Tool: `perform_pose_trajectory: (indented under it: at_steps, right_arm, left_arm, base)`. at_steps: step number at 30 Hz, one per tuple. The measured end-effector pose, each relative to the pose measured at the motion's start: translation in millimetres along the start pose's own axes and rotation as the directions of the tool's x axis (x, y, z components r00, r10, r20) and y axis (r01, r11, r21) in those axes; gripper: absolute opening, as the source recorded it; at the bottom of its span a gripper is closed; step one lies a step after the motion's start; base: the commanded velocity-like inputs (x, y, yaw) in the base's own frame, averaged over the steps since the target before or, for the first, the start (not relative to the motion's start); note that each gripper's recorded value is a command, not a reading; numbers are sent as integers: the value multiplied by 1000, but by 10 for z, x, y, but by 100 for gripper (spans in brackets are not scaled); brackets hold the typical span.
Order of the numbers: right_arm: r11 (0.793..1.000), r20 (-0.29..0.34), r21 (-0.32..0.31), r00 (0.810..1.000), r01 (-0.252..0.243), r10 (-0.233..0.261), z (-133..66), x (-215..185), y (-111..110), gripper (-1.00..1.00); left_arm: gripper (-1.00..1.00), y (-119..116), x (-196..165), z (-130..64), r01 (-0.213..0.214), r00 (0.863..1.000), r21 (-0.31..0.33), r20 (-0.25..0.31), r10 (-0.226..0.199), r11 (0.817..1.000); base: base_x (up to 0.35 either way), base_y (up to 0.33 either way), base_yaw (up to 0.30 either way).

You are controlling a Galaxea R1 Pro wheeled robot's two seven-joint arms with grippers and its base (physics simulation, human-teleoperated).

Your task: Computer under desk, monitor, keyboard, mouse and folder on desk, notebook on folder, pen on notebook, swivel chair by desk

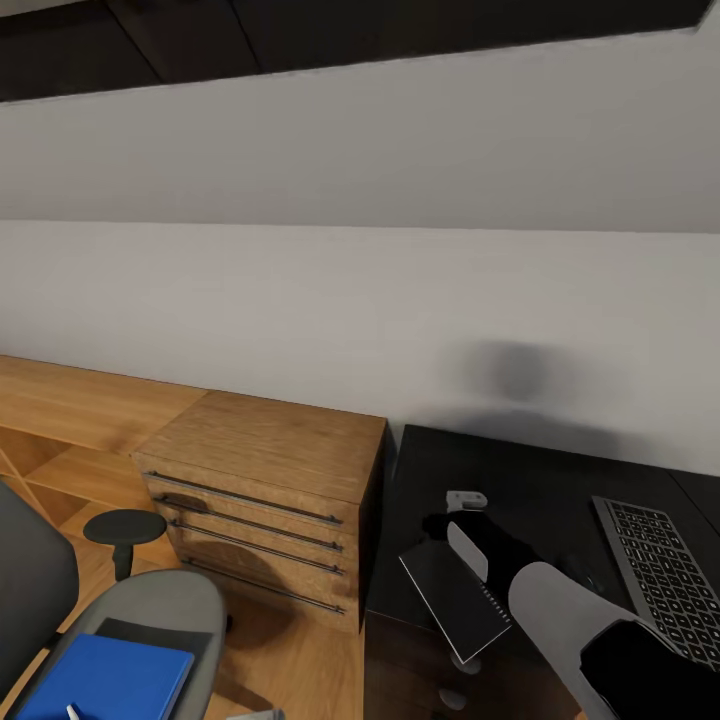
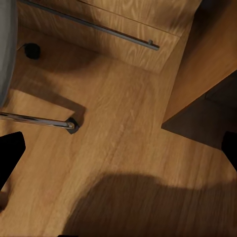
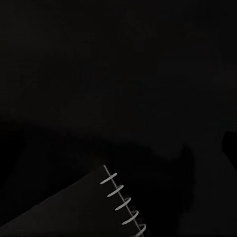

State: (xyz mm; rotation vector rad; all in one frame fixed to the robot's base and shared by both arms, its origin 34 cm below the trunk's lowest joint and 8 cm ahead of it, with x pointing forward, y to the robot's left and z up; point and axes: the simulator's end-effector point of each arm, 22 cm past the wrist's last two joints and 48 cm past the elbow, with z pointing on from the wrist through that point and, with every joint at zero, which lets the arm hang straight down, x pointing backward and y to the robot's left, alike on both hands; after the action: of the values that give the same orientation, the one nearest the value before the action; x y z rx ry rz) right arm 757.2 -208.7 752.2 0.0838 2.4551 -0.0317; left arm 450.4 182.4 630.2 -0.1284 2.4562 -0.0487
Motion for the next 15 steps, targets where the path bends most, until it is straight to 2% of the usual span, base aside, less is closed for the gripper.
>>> perform_pose_trajectory:
  at_steps: [6,15]
  right_arm:
    - [1000,-4,-1,1000,-1,1,1,11,1,100]
    - [1000,-6,1,1000,-1,1,5,16,-9,100]
  left_arm:
    - [100,3,3,0,0,1000,-1,-1,0,1000]
    - [100,-1,2,2,0,1000,0,-1,0,1000]
  base:
    - [-6,0,0]
    - [-179,0,0]
